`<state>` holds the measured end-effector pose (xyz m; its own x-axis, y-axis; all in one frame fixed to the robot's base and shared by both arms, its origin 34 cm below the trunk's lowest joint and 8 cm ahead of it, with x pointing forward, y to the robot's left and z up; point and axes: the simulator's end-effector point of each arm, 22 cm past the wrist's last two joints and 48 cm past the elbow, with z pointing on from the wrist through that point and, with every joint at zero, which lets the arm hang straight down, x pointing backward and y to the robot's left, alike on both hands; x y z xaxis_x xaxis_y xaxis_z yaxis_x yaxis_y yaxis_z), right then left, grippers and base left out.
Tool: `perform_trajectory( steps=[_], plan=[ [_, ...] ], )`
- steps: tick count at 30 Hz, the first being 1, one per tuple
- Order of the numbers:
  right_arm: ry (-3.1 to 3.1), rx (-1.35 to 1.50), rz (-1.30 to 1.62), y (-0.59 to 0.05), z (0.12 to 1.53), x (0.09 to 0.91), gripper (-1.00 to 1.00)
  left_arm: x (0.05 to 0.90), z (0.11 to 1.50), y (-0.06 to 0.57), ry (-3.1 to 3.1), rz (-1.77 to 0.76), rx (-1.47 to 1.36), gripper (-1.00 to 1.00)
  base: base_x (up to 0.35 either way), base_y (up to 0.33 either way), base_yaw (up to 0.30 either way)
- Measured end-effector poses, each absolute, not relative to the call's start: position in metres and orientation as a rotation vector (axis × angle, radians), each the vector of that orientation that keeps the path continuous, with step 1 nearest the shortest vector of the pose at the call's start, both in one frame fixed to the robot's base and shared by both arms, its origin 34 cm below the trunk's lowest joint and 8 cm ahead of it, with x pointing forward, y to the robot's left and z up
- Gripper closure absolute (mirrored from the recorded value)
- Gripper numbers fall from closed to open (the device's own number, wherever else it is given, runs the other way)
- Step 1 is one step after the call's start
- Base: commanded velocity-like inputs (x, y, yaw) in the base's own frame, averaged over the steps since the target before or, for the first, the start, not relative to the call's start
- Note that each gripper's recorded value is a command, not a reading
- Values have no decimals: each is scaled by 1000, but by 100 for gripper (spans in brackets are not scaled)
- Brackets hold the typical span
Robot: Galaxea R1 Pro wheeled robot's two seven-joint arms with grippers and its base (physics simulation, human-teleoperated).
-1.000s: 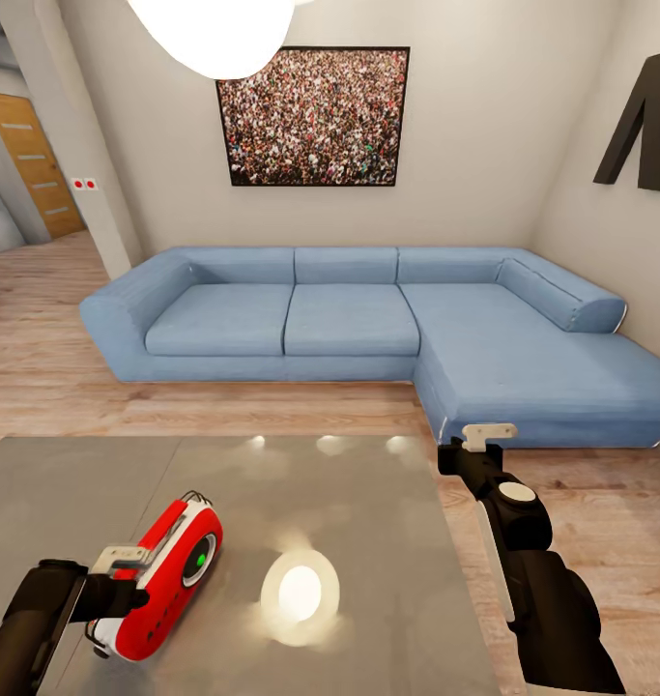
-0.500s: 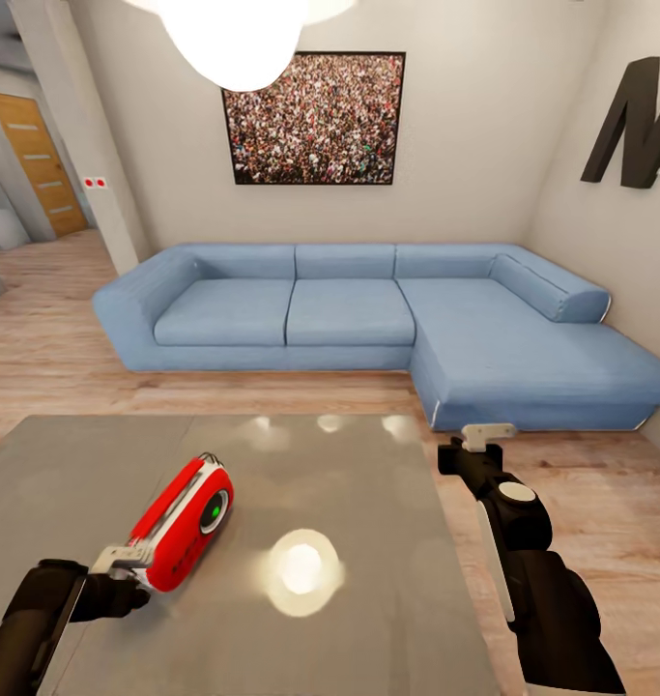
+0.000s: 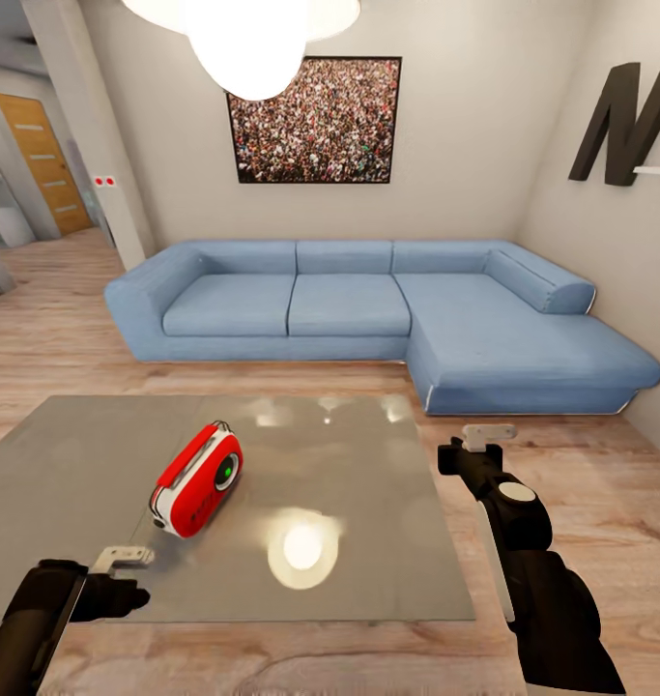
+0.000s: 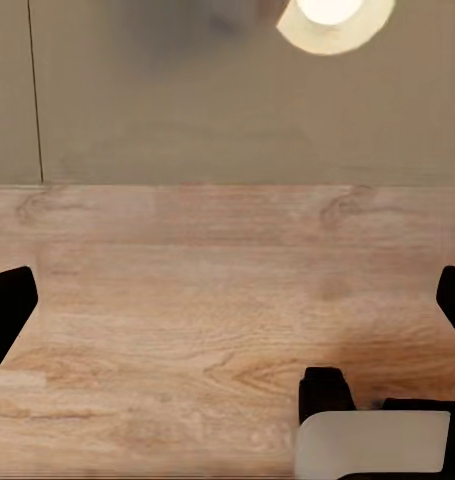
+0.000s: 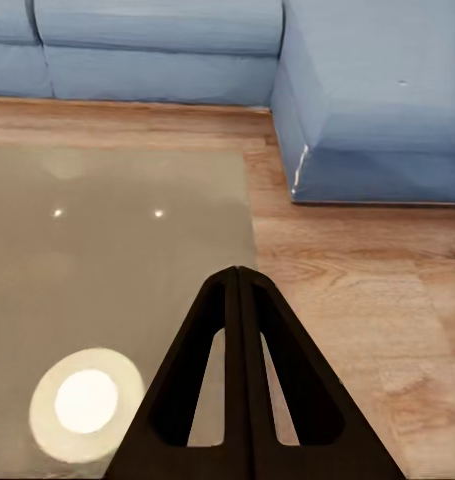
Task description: Turn on the radio receiver that's on the table in the living room.
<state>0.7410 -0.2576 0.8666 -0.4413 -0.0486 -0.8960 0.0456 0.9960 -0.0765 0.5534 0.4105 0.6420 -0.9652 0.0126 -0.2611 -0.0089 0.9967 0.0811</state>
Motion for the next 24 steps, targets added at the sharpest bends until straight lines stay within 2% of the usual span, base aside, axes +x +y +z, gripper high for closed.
perform_trajectory(
  steps=[24],
  plan=[
    [2024, -2, -107, -258, 867, 741, 100, 552, 640, 410, 2880, 117, 1, -100, -335, 0, 0]
  ],
)
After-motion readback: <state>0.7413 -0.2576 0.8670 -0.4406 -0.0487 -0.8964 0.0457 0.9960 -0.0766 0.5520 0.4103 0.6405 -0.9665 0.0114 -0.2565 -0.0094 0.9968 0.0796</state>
